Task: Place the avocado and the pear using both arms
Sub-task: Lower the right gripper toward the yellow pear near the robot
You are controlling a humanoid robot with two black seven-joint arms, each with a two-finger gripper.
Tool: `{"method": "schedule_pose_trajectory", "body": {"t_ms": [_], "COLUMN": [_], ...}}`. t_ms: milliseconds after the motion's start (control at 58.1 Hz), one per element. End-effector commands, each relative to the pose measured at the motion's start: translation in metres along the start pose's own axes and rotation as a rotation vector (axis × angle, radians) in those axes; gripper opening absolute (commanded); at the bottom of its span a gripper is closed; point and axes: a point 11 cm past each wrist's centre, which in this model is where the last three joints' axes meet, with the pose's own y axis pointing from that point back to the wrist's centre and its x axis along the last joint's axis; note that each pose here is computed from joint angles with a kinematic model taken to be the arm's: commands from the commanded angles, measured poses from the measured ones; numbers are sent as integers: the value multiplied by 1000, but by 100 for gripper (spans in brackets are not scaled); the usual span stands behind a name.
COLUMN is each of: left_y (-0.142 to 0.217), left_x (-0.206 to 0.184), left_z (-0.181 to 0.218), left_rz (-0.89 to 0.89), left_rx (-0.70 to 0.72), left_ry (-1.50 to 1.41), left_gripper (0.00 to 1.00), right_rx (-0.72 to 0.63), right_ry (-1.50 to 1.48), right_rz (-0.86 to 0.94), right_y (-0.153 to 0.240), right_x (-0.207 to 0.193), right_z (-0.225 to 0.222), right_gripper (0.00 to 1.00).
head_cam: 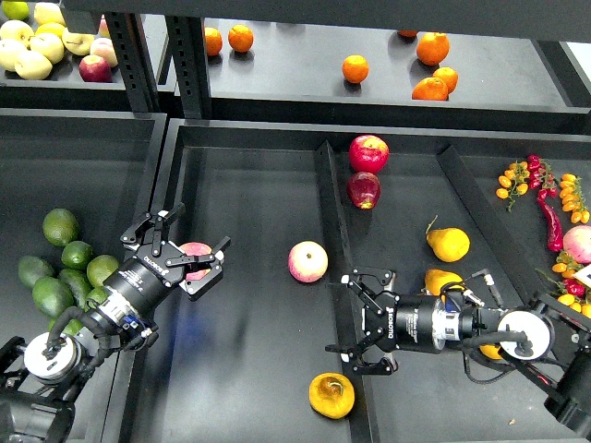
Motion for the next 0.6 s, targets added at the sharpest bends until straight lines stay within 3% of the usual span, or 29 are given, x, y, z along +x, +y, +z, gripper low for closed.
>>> {"method": "schedule_pose_trajectory", "body": {"t_ms": [0, 585], "left_y": [0, 0], "left_x": [1, 1], "left_z": [-1, -2], "left_rz": [2, 3], "left_rx": [3, 8], "left_ry": [0, 0], "left_gripper": [99, 99], "right_rx": [-39, -125], "right_ry": [8, -34], "right_rz": [21, 47], "right_y": [-3, -28], "right_x": [7, 15], "right_z": [11, 42], "right_gripper": [99, 94]}}
